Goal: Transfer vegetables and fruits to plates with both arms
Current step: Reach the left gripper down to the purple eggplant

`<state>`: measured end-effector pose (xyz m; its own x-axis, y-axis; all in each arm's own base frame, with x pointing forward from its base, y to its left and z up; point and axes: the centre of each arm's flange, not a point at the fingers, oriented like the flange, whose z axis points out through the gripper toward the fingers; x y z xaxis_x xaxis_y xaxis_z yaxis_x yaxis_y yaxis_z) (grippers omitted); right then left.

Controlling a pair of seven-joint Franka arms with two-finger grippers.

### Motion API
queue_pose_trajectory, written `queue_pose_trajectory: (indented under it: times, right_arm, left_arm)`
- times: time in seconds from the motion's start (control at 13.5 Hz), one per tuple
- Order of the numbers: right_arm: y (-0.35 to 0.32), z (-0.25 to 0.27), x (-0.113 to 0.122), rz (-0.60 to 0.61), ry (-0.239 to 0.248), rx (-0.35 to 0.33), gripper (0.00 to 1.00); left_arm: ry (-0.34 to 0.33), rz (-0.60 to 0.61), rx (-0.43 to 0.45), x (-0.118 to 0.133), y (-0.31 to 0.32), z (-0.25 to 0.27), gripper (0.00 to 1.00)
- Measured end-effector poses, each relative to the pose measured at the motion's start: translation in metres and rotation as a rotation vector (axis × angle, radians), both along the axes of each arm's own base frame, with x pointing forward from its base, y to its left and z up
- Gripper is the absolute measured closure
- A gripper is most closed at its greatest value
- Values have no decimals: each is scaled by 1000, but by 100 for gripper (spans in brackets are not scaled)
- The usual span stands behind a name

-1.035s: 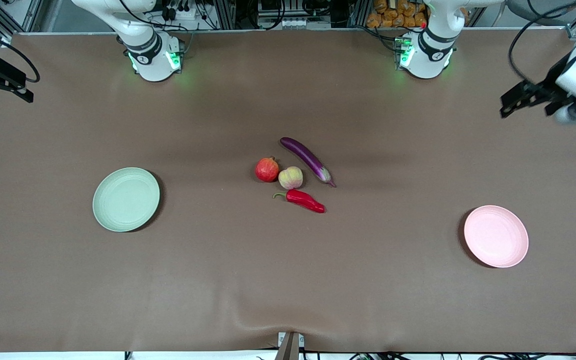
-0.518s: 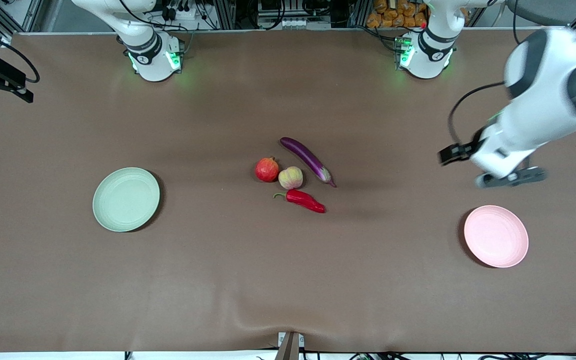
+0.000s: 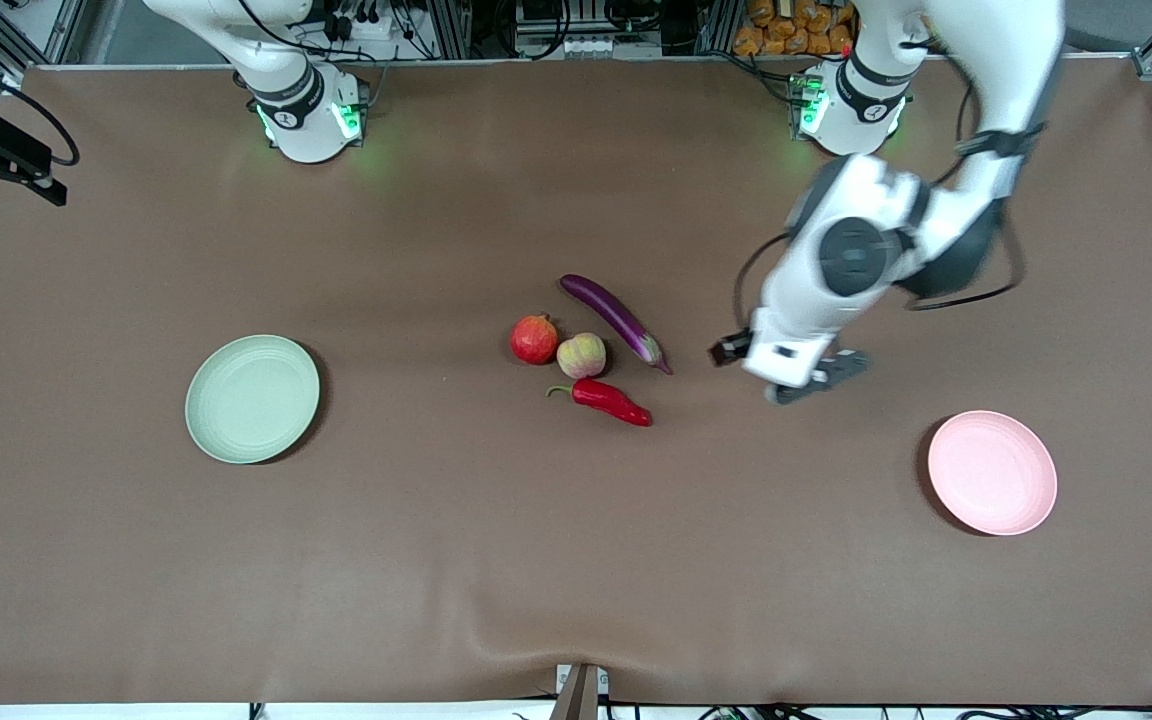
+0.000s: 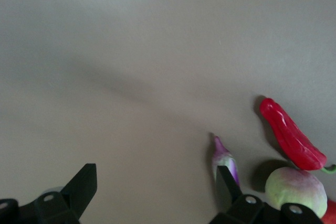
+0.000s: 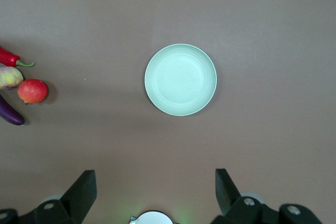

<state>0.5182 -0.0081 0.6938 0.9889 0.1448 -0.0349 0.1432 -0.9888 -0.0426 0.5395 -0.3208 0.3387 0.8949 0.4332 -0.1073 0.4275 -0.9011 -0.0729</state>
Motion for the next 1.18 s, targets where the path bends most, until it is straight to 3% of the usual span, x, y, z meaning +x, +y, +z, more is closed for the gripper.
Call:
queue_pose_trajectory:
  times: [0.59,1.18]
  right_arm:
    - [5,-11,7,10,19,14,0]
    - [26,-47,32,55,79,19,0]
  left_arm:
    - [-18,195,65,-54,-92,-100,0]
    - [-59,257,2,-101,-113,-137,0]
